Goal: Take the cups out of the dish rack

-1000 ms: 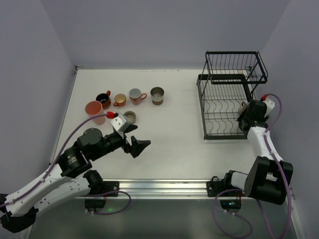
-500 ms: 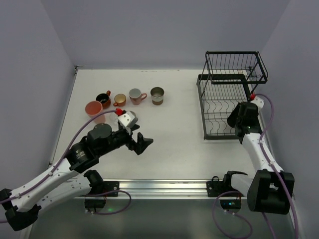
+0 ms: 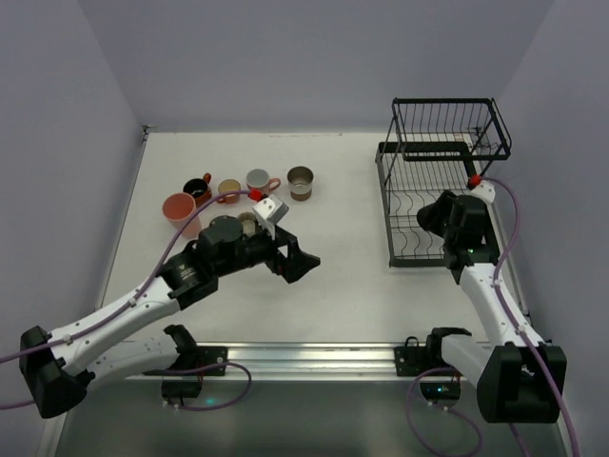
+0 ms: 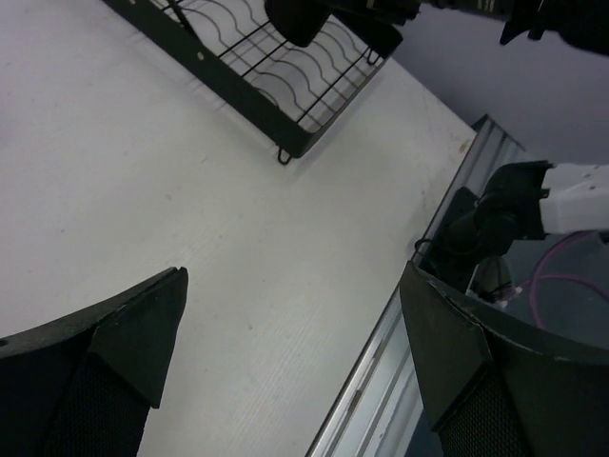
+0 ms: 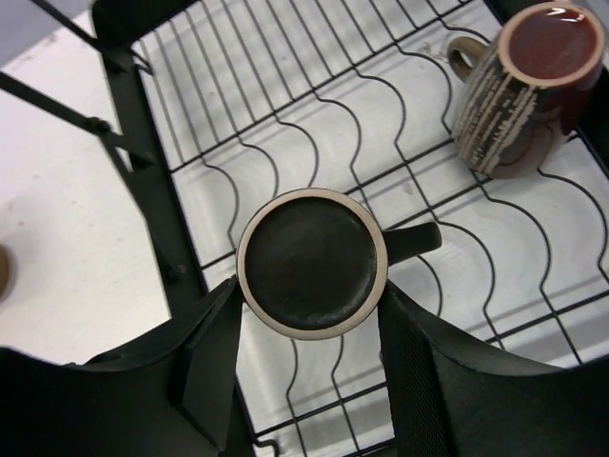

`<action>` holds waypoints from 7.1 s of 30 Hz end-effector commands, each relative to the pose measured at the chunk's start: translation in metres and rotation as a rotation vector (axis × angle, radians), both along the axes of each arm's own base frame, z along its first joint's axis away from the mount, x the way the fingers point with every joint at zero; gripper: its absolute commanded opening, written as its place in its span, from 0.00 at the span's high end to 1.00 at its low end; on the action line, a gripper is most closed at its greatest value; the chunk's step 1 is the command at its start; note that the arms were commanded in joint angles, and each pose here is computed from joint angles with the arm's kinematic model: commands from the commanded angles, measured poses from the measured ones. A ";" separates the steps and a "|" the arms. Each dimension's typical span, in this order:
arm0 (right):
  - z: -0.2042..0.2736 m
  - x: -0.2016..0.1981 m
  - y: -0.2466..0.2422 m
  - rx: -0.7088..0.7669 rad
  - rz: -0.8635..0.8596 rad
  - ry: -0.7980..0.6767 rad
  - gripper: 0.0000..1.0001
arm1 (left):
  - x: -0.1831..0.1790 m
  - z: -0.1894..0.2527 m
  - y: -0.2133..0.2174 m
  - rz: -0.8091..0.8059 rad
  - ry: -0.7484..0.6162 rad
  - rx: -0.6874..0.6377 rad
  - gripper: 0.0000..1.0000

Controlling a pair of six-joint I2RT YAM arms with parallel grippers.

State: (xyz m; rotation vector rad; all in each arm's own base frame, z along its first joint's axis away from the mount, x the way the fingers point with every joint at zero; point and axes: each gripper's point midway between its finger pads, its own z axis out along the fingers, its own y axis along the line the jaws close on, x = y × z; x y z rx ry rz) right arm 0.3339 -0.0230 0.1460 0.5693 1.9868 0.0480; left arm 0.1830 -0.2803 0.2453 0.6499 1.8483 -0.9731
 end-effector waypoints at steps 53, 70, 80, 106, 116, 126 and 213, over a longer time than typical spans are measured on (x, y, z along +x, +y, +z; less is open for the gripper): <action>0.101 -0.067 0.144 0.596 0.655 -0.407 0.17 | 0.120 0.001 -0.069 0.221 0.051 -0.004 1.00; 0.073 -0.075 0.149 0.549 0.668 -0.343 0.17 | 0.145 -0.123 0.055 0.394 0.247 0.839 1.00; 0.064 -0.074 0.152 0.540 0.670 -0.329 0.17 | 0.161 -0.150 0.056 0.371 0.276 0.990 0.95; 0.038 -0.027 0.040 0.179 0.069 -0.229 0.27 | 0.109 0.083 0.042 0.417 -0.228 0.192 0.01; 0.064 -0.008 -0.064 -0.042 -0.310 -0.211 0.29 | 0.020 0.060 0.068 0.211 -0.261 -0.001 0.00; 0.046 0.035 -0.121 -0.215 -0.395 -0.149 0.27 | 0.012 0.046 0.075 0.197 -0.281 0.020 0.00; 0.093 0.008 0.027 0.566 0.031 -0.533 0.70 | 0.093 0.041 -0.136 -0.108 0.096 -0.275 0.00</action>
